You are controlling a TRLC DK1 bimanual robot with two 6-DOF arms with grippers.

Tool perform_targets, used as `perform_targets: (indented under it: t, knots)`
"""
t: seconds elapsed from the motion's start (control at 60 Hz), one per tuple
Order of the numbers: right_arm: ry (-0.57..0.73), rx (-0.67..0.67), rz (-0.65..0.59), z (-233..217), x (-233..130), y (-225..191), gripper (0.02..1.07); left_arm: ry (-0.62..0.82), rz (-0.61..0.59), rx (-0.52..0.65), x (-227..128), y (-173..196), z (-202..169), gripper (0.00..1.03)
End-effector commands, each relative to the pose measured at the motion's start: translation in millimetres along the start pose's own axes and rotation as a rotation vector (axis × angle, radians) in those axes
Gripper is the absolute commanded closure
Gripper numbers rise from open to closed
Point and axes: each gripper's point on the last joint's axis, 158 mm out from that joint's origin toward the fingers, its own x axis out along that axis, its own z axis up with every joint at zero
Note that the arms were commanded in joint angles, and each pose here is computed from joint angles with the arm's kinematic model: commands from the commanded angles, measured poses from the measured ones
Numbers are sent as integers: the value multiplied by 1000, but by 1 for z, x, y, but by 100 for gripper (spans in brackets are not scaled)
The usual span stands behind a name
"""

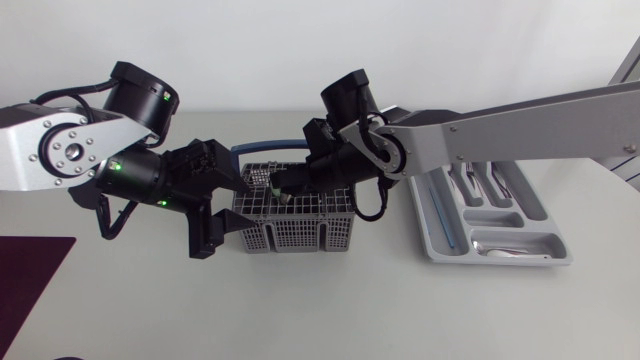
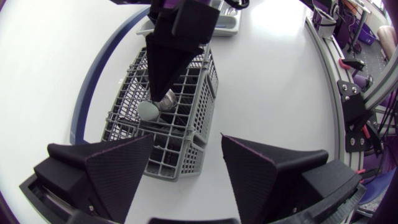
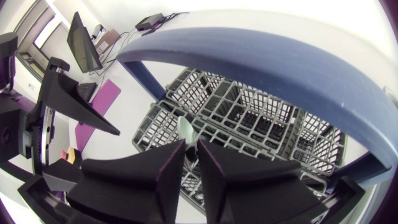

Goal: Unload the cutlery basket into the drawer organizer.

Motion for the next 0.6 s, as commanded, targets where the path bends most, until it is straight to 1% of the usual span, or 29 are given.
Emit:
perform_targets:
  t: [0.0, 0.083, 0.167, 0.583]
  knots:
    - [18, 32, -11, -6, 3, -5, 92, -8, -11, 19, 2, 0, 0, 15]
    - [16, 22, -9, -6, 1, -3, 96, -9, -12, 20, 2, 0, 1, 15]
    - [13, 18, -7, -6, -3, -1, 99, -12, -10, 23, 1, 0, 3, 15]
    - [-27, -7, 41, 3, -31, 22, 100, -19, -13, 27, -2, -5, 6, 15]
